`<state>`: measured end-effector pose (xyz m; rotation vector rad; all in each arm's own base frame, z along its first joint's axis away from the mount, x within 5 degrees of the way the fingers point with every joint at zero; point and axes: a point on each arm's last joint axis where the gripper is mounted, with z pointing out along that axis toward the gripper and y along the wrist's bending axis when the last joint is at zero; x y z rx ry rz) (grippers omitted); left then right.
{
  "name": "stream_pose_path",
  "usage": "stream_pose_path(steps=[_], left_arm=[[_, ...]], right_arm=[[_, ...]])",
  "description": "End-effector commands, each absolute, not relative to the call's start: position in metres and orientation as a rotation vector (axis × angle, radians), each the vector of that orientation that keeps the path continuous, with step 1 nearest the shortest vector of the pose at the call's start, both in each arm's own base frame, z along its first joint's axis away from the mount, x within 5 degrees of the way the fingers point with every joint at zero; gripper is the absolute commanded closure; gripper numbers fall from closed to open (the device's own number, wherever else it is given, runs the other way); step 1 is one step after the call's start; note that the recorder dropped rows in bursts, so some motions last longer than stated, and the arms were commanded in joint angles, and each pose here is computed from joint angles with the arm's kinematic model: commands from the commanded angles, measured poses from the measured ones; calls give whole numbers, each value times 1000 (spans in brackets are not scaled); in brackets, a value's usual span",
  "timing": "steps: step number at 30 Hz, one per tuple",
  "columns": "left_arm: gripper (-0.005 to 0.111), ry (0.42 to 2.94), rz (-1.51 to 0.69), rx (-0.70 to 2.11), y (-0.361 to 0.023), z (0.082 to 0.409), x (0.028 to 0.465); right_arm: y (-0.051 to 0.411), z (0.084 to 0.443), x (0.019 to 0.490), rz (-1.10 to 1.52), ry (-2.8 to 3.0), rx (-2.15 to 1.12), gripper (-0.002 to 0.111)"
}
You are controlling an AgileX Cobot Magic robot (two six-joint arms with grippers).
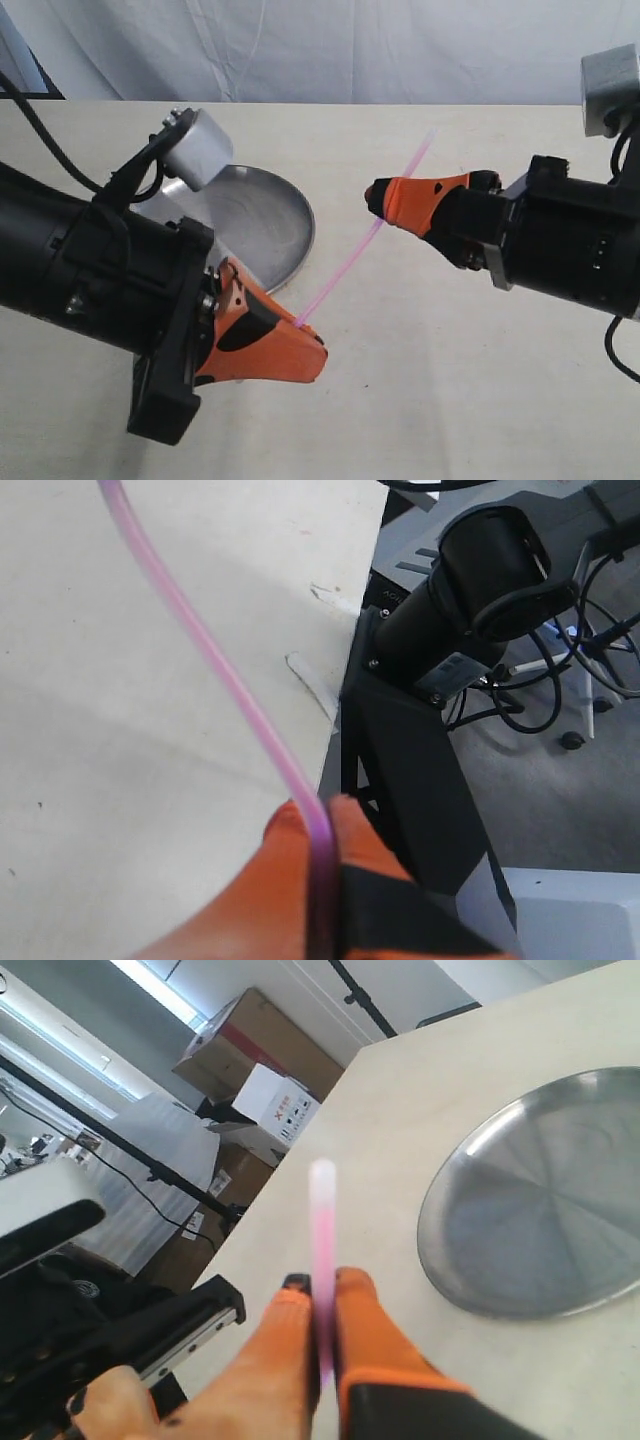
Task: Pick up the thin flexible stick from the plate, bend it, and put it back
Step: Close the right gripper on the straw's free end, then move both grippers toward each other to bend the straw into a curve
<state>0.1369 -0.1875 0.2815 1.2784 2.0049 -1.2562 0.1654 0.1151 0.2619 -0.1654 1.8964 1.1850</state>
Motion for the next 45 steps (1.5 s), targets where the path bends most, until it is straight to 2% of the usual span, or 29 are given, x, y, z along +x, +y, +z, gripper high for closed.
stream_pose_path(steps=[1, 33, 45], left_arm=[[106, 1931, -1305, 1173, -192, 294, 141], [106, 1853, -1287, 1180, -199, 295, 150], [106, 1843, -1205, 1137, -199, 298, 158]], right_arm=[[121, 257, 159, 1144, 1923, -290, 109], [125, 251, 161, 1172, 1943, -300, 109], [128, 248, 163, 1194, 1952, -317, 109]])
